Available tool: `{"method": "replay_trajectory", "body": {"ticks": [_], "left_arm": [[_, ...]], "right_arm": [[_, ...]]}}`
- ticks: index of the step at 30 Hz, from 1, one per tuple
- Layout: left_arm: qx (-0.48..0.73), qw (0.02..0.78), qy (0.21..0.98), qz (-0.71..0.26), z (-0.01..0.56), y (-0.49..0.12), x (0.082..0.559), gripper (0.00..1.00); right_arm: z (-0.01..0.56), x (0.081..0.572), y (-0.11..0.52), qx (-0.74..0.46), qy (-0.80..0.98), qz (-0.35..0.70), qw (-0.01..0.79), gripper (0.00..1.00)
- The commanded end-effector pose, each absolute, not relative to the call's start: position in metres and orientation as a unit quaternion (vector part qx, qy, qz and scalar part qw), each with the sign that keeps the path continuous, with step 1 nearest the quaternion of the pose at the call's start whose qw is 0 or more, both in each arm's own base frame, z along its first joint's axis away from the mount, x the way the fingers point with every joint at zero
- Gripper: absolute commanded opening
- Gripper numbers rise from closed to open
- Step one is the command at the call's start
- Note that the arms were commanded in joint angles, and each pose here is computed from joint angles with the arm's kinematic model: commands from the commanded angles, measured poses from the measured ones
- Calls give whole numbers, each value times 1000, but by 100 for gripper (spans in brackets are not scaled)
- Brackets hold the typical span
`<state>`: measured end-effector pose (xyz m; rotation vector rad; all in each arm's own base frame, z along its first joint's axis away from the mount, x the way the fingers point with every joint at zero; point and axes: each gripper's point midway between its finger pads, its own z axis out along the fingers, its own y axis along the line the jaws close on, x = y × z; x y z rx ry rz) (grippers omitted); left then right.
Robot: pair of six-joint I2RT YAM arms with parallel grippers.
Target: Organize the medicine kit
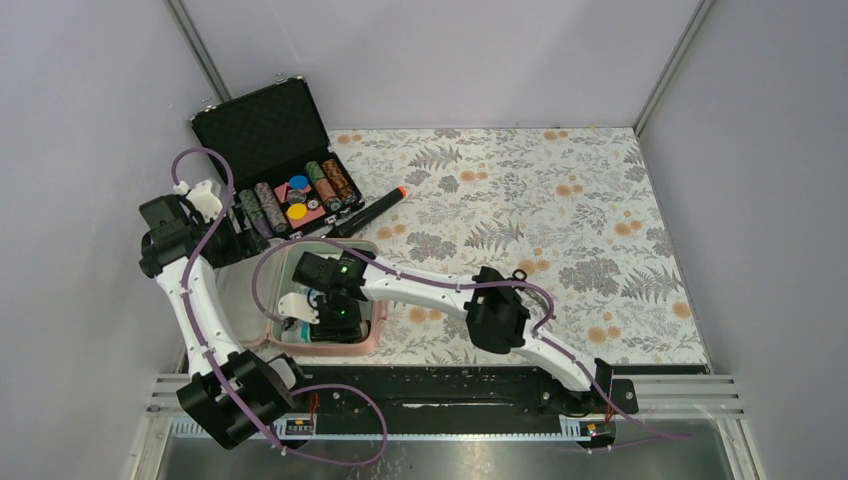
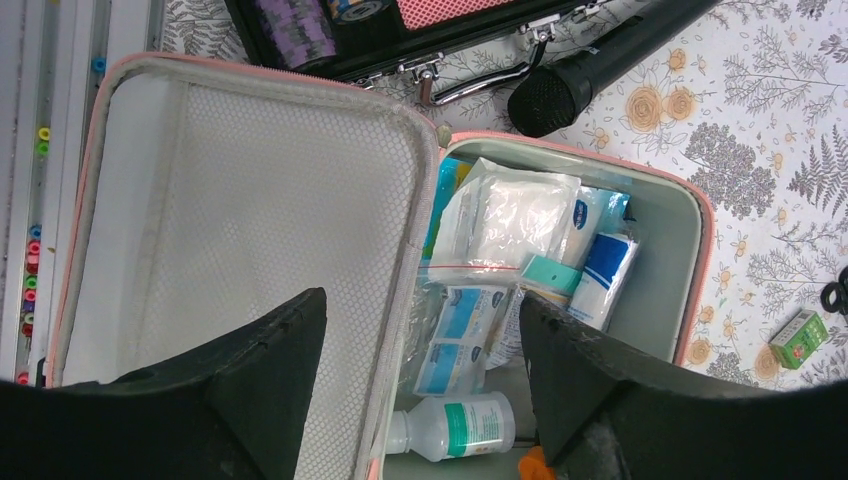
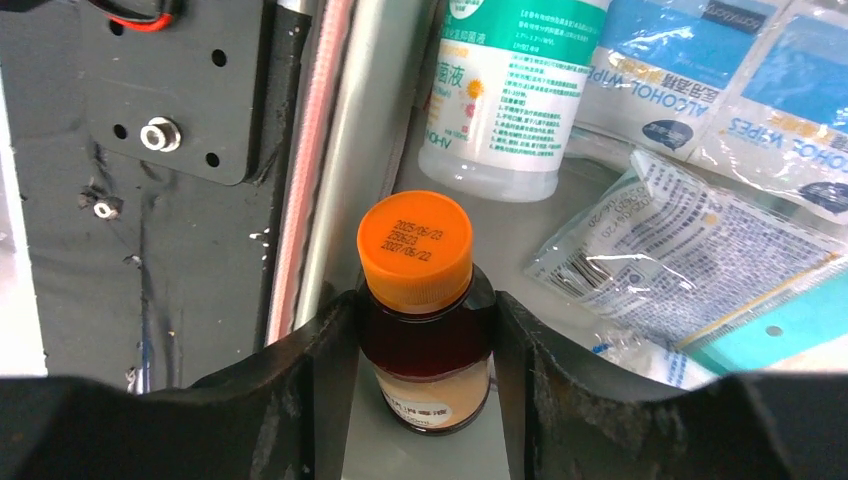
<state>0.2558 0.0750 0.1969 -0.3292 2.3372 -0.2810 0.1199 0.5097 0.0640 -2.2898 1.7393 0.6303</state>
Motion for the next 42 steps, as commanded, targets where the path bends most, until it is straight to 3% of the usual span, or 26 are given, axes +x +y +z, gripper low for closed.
{"method": "replay_trajectory", "body": {"ticks": [1,5,11,19,24,28,33,37,42], "left_arm": [[-107,421,895,-103,224,80,270,70],[-109,424,893,-101,226,81,270,70],[-106,429,892,-94,229,82,268,70],[-108,441,888,-76,232,87,269,70],[-109,443,885,-88,232,82,268,70],[-101,436,890,-87,223,80,263,70],[-76,422,894,-129,203,61,255,70],[-34,402,888,-219,186,26,247,66],[11,338,907,-253,163,12,240,56]], "right_arm": [[50,120,496,-775,602,179,64,29],[45,125,504,-758,626,171,72,32],[61,123,507,-745,636,183,84,53],[126,118,495,-730,636,221,116,70],[170,123,487,-697,655,255,140,72],[188,167,484,-587,742,266,183,72],[154,226,467,-448,836,234,212,74],[121,229,459,-379,876,248,163,74],[101,227,457,-340,890,272,137,73]]}}
